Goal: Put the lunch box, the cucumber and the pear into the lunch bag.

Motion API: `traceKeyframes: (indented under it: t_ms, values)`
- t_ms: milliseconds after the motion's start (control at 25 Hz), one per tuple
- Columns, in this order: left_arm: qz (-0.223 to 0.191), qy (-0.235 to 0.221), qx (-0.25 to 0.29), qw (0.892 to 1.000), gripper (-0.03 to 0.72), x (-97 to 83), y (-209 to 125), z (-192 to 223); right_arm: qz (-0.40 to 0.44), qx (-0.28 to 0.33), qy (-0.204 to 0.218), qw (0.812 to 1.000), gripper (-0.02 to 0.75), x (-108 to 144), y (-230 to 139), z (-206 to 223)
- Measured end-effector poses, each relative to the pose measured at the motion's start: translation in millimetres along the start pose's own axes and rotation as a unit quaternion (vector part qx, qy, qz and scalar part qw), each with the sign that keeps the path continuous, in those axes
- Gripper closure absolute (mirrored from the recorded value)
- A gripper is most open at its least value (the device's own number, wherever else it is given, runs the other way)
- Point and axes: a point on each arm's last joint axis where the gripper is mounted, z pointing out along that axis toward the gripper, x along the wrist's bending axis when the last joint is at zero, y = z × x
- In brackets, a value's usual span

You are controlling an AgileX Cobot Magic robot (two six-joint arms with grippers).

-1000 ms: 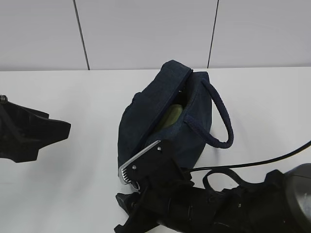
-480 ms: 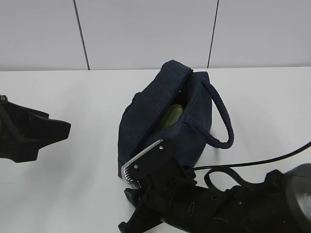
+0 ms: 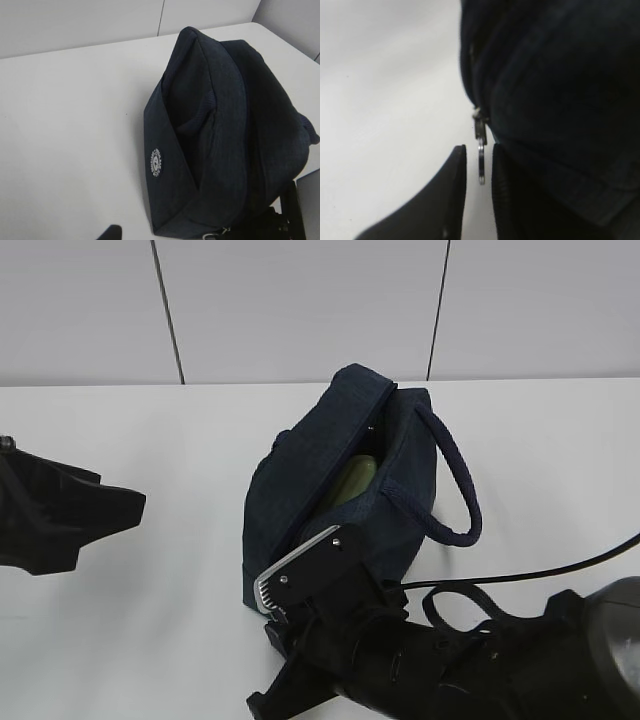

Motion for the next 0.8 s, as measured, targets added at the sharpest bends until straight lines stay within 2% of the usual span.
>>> traceKeyframes:
  t_ms: [80,200,240,600,800]
  values:
    - [0.0,0.0,0.0,1.0,0.346,0.0,0,0,-0.002,0.0,0.0,1.0,0.62,0,0,0]
    - [0.0,0.0,0.0,1.0,0.346,0.0,0,0,-0.008,-0.004,-0.001,1.0,0.729,0,3,-2]
    - [0.0,0.0,0.0,1.0,0.346,0.0,0,0,-0.01,-0.008,0.0,1.0,0.738,0,5,-3]
    - [0.0,0.0,0.0,1.0,0.346,0.0,0,0,-0.011,0.037,0.017,0.999,0.738,2,6,-14]
    - [0.0,0.0,0.0,1.0,0.346,0.0,0,0,-0.008,0.019,0.026,0.999,0.738,3,21,-29]
